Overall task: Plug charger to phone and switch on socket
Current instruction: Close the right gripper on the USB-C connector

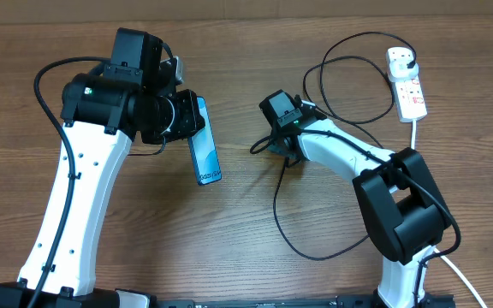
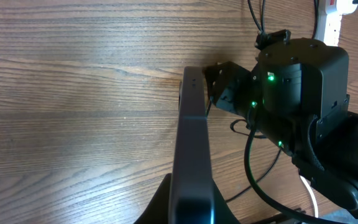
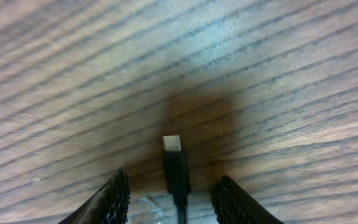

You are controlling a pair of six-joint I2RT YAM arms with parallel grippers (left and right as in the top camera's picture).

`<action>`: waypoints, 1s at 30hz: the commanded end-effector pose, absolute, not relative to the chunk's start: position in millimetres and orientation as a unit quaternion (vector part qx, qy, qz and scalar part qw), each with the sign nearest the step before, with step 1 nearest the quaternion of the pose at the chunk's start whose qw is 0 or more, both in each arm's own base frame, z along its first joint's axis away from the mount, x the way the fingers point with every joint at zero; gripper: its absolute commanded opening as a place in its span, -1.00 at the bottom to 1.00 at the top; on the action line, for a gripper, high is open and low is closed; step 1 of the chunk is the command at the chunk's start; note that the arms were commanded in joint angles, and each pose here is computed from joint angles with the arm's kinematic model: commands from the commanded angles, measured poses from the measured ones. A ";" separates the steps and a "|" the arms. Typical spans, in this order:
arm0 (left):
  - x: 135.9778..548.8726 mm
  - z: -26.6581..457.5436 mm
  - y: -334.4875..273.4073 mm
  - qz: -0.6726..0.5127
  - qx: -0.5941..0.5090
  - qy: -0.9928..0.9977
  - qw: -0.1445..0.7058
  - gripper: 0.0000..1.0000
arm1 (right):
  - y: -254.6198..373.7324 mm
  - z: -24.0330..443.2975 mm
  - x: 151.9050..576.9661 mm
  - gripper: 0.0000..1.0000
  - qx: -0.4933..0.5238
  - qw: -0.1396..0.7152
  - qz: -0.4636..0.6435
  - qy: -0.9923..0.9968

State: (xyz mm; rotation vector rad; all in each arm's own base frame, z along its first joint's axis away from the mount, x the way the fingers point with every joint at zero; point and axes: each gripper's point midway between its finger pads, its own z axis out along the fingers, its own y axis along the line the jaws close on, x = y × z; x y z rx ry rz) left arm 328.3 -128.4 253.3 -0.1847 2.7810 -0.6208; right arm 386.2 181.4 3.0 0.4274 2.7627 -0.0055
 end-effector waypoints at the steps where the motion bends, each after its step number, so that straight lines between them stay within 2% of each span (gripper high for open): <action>1: 324.4 264.9 -130.2 -0.227 -0.065 0.959 0.155 -0.91 | 182.6 -4.3 389.6 -0.20 0.151 0.171 -0.008 0.974; 7: 324.5 265.0 -130.2 -0.227 -0.065 0.959 0.156 -0.92 | 182.4 -6.3 384.1 -0.46 0.162 0.158 -0.007 0.974; 17: 324.4 264.9 -130.2 -0.227 -0.065 0.959 0.155 -0.92 | 190.4 -8.5 378.0 -0.51 0.159 0.137 0.014 0.978; 20: 324.3 264.9 -130.2 -0.226 -0.065 0.959 0.155 -0.92 | 189.7 -8.5 378.3 -0.59 0.160 0.137 0.014 0.978; 27: 320.8 263.2 -129.4 -0.224 -0.067 0.961 0.148 -0.92 | 189.0 -8.5 378.8 -0.61 0.161 0.137 0.014 0.977; 30: 320.2 262.9 -129.2 -0.224 -0.067 0.961 0.146 -0.91 | 186.2 -8.5 380.2 -0.69 0.165 0.137 0.014 0.977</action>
